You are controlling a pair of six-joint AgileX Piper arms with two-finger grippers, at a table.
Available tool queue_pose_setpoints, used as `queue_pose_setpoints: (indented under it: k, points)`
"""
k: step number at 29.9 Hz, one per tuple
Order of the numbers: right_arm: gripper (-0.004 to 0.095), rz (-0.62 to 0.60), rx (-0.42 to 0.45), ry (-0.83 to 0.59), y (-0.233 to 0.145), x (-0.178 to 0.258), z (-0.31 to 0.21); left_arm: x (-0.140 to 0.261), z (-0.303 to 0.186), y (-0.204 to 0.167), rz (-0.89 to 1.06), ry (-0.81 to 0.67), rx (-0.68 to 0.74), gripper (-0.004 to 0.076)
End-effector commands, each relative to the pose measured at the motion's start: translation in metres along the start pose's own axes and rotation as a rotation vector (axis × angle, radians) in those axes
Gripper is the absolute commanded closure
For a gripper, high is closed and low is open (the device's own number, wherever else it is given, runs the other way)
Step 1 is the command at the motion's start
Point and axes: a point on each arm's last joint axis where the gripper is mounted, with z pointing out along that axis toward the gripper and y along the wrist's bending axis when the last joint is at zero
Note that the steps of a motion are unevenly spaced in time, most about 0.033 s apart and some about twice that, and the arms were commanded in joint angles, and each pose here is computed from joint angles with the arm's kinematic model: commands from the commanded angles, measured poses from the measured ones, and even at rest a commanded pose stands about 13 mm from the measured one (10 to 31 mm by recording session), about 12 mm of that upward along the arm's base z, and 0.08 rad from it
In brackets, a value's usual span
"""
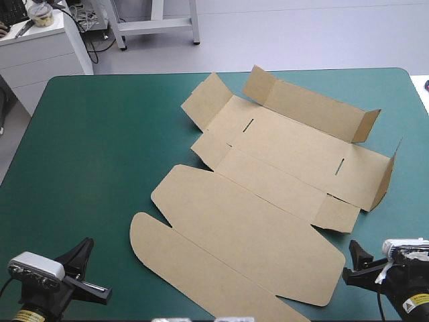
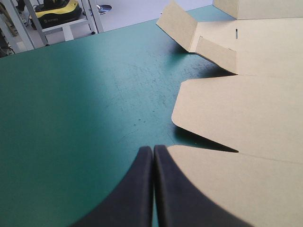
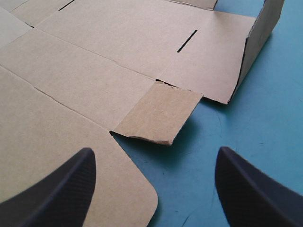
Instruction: Fold the box
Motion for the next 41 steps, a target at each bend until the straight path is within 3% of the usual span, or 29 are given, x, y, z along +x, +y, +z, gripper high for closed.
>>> queue_pose_setpoints:
  k: [1,8,12,21,35,41]
  points:
    - [0.0224,0.094,-0.001,-0.04,0.001,-0.016,-0.005,-0.013,-0.002,0.002,-0.016,-0.081,-0.018,0.0734]
    - [0.0224,0.321,0.097,0.09,-0.005,-0.036,0.009,-0.014,-0.002,0.001,-0.027,-0.084,-0.01,0.0734]
    - [0.0224,0.356,0.143,0.145,-0.008,-0.049,0.026,-0.014,-0.002,0.001,-0.028,-0.084,-0.009,0.0734]
    - [0.0224,0.52,0.149,0.234,-0.007,-0.069,0.082,-0.014,-0.002,0.001,-0.028,-0.084,-0.009,0.0734]
    - [0.0224,0.583,0.229,0.484,-0.016,-0.055,0.152,-0.013,-0.002,0.002,-0.019,-0.082,-0.016,0.0734]
    - [0.0224,0.582,0.194,0.511,-0.018,-0.051,0.167,-0.013,-0.002,0.002,-0.017,-0.081,-0.017,0.0734]
